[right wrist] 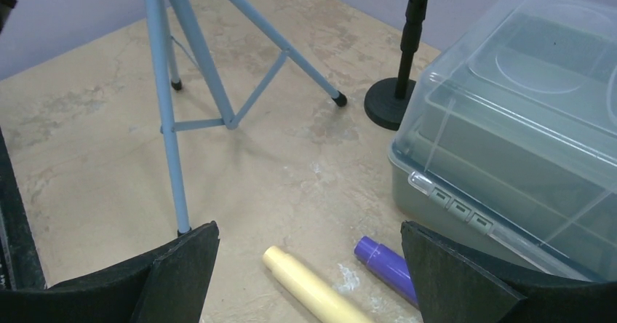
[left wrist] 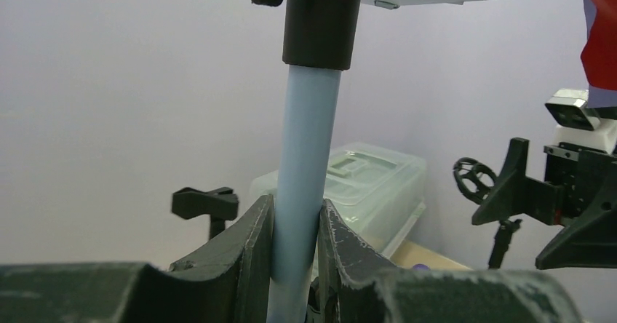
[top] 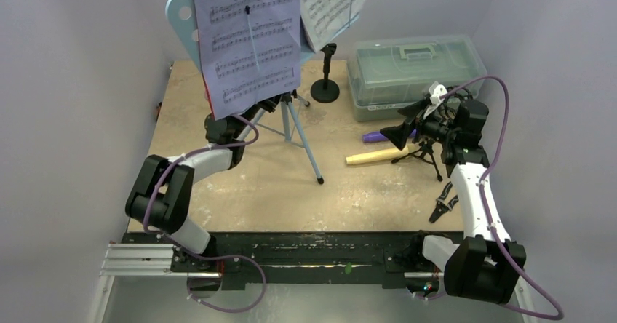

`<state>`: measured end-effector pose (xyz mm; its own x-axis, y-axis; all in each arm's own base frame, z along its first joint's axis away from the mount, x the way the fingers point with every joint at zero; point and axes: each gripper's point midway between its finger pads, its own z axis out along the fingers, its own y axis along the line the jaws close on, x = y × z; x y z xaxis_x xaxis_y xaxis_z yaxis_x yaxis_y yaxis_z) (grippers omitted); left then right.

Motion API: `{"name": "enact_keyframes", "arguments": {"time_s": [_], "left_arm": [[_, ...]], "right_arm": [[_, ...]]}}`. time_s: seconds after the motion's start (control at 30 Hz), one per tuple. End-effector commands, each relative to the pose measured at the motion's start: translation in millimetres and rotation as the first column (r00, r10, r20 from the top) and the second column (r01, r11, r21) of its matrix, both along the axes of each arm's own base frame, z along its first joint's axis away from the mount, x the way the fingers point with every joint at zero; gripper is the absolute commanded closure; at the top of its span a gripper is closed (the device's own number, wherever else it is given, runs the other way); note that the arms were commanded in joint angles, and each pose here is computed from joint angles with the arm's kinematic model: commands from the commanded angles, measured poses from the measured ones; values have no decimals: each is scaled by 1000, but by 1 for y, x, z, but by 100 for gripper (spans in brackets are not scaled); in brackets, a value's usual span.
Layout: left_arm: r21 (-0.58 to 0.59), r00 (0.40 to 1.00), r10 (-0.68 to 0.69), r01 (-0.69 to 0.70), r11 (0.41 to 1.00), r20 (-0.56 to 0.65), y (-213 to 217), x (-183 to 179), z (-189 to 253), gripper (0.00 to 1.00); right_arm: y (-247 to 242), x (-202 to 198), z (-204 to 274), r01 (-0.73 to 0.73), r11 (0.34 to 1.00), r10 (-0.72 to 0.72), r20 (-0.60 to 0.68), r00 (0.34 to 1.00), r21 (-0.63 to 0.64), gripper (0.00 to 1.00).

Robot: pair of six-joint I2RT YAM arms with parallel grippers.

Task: Pack up the instrument practice props
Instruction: Adjust the music stand at the center of the board.

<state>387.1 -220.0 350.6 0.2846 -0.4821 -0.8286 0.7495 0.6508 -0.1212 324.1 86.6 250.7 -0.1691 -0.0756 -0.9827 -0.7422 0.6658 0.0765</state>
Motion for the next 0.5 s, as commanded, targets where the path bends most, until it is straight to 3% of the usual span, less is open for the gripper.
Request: {"name": "enact_keyframes", "arguments": {"time_s": [0.0, 0.47], "left_arm": [[-30, 954, -277, 282, 959, 117, -34, -30, 40, 100], [-70, 889, -453, 457, 886, 69, -63, -5, 26, 100]], "right_arm": [[4, -6, 17, -38, 999, 39, 76, 996, -17, 1], [3, -4, 12, -41, 999, 42, 66, 997, -19, 1]]}}
